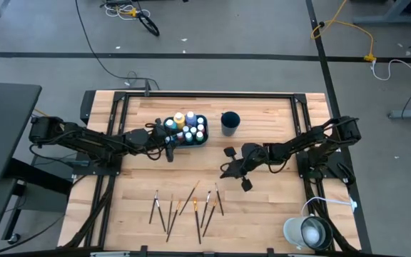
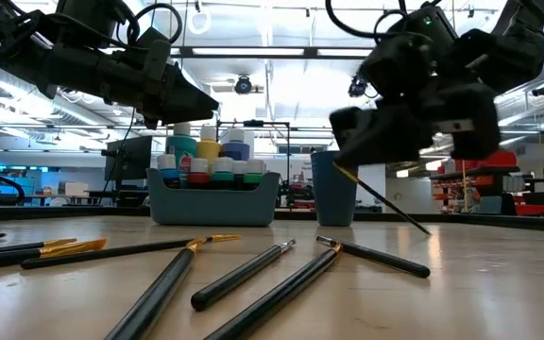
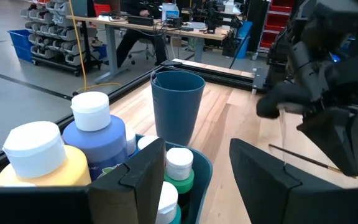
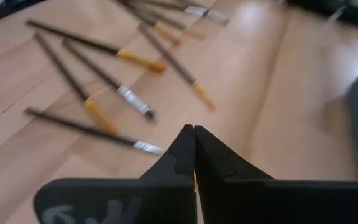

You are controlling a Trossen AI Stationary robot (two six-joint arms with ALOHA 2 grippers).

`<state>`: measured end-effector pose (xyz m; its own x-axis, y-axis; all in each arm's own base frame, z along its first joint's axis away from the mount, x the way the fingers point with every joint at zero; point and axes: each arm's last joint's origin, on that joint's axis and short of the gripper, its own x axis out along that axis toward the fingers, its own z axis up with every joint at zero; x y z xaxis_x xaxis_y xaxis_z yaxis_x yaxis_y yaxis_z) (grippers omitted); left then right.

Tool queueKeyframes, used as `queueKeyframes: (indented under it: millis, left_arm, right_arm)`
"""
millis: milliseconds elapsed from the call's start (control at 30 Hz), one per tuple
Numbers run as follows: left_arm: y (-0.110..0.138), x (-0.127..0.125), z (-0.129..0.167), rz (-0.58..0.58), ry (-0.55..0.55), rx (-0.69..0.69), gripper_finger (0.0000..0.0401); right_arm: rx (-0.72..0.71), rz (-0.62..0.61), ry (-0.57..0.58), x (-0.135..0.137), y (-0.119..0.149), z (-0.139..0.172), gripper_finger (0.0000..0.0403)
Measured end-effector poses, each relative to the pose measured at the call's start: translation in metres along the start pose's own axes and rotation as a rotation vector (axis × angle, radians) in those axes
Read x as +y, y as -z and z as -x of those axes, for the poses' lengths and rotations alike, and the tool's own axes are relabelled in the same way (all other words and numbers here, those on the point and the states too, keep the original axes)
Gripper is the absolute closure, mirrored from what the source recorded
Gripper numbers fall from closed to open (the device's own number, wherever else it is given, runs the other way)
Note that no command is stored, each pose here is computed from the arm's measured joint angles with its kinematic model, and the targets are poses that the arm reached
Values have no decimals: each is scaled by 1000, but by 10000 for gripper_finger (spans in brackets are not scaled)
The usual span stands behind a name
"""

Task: Pick & Place Paint Supplies
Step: Put the gold paint brush into the blue cup

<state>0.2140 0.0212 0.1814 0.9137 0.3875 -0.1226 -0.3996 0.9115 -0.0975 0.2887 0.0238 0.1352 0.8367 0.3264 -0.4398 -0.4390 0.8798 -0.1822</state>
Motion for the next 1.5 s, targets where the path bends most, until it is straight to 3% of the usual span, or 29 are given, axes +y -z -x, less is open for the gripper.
queueKeyframes:
  millis: [433,967,1100,1500]
  left_arm:
    - [0,-1,0,0,35,6,211]
    - [0,-1,0,0,37,6,211]
    - [0,-1,0,0,36,5,211]
    - [0,-1,0,1,37,1,211]
  right_arm:
    - [-159,22,243,-38,-20,25,403]
    - [-450,106,603,-77,-67,106,403]
    - [-433,92,685,-90,-60,114,403]
    - [-289,-79,721,-115,-14,90,403]
